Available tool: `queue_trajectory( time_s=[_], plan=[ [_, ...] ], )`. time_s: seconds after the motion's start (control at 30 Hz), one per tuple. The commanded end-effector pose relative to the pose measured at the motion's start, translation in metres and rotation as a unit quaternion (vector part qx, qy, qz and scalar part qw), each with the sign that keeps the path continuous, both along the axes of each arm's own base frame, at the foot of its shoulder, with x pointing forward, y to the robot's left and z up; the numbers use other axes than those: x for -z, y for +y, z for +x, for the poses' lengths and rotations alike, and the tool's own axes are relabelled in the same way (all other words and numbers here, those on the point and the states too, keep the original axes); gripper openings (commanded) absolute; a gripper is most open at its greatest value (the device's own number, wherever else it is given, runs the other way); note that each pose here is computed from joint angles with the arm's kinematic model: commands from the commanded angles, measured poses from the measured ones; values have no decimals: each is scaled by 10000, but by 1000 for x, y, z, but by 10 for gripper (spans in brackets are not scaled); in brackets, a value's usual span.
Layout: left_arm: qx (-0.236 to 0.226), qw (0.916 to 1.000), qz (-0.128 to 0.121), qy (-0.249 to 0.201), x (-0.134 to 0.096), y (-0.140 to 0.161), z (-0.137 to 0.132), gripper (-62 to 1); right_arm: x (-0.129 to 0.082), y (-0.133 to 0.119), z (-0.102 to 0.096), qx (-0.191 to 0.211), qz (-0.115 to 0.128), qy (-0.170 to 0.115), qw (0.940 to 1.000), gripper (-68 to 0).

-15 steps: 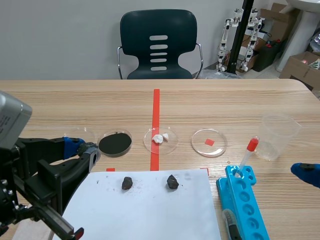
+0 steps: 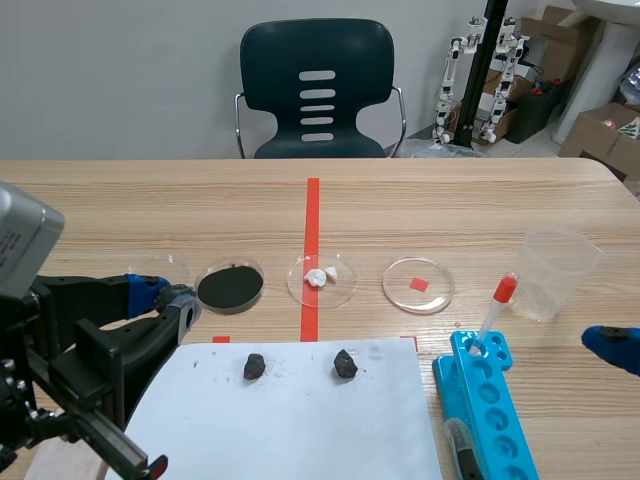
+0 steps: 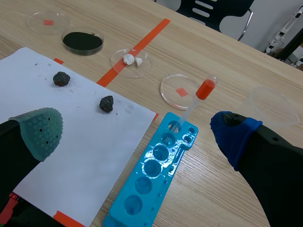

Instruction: Put the mineral in the empty petri dish

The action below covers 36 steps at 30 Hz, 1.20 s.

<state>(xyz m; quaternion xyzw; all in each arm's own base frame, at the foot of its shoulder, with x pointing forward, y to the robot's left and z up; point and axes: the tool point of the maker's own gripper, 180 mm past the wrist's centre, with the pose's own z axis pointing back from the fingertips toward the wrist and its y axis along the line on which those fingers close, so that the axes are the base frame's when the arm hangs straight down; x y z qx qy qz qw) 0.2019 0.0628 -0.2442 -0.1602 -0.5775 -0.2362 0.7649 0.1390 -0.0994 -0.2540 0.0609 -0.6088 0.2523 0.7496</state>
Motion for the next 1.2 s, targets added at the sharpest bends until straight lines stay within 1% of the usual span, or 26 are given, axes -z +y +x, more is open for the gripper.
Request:
queue_trajectory(
  time_s=[0.0,0.7,0.8,0.9,1.0,1.07,1.17],
  plan=[
    [-17,9998,-97,-151,-9,-1,3,-524,-12,3,6,-24,77,-215,9997,4],
    [-11,9999,-83,-147,-9,-1,4,-524,-12,3,6,-26,76,-215,9997,4],
    [-17,9999,-138,-67,-7,-3,9,-524,-12,3,6,-26,76,-215,9997,4],
    [-9,9998,-154,90,2,-6,16,-524,-12,3,6,-26,76,-215,9997,4],
    [-27,9996,-96,260,16,-7,26,-524,-12,3,6,-26,76,-215,9997,4],
    [-258,9989,-78,396,27,-3,36,-524,-12,3,6,-26,76,-215,9997,4],
    [-815,9949,-23,595,44,11,56,-524,-12,3,6,-26,76,-215,9997,4]
  ],
)
